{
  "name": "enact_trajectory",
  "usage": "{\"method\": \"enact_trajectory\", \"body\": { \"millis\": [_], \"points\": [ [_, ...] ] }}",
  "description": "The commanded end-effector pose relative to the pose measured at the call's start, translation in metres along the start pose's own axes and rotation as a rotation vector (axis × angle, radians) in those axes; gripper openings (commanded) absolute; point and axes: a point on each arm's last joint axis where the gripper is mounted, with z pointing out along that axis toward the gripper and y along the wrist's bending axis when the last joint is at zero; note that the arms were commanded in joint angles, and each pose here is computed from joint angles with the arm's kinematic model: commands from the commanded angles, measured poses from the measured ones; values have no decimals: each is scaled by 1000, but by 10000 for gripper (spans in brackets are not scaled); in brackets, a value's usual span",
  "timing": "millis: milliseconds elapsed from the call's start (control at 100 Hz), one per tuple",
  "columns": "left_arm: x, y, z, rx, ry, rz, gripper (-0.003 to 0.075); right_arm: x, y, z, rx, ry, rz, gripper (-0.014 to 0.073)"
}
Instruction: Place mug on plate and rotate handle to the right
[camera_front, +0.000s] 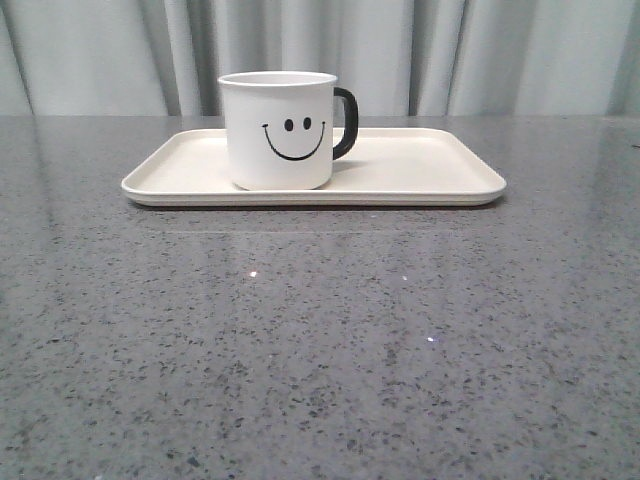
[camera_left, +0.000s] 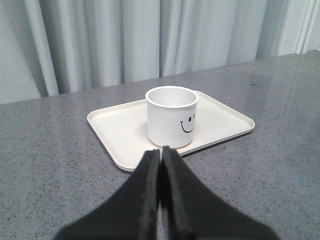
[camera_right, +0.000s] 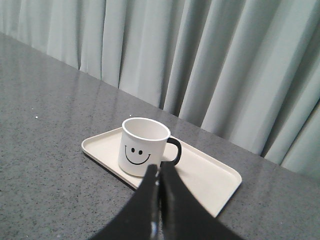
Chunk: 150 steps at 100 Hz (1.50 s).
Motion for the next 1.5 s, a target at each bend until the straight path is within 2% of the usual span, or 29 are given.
{"method": "enact_trajectory", "body": {
  "millis": [0, 120, 220, 270, 360, 860, 980, 1490],
  "points": [
    [-16, 0, -2, -5, -101, -14, -19, -14, -5, -1, 45, -88, 12, -61],
    [-14, 2, 0, -20, -118, 3, -19, -14, -5, -1, 45, -88, 12, -61],
    [-14, 8, 2, -104, -241, 85, -19, -14, -5, -1, 45, -88, 12, -61],
    [-14, 12, 3, -147, -324, 101, -19, -14, -5, -1, 45, -88, 12, -61],
    [-4, 15, 2, -196, -393, 113, -19, -14, -5, -1, 45, -88, 12, -61],
    [86, 32, -5, -480, -328, 105, -19, -14, -5, -1, 45, -88, 12, -61],
    [93, 35, -4, -519, -248, 72, -19, -14, -5, -1, 44, -86, 12, -61],
    [95, 37, -4, -549, -230, 48, -19, -14, -5, -1, 44, -86, 12, -61]
  ]
}}
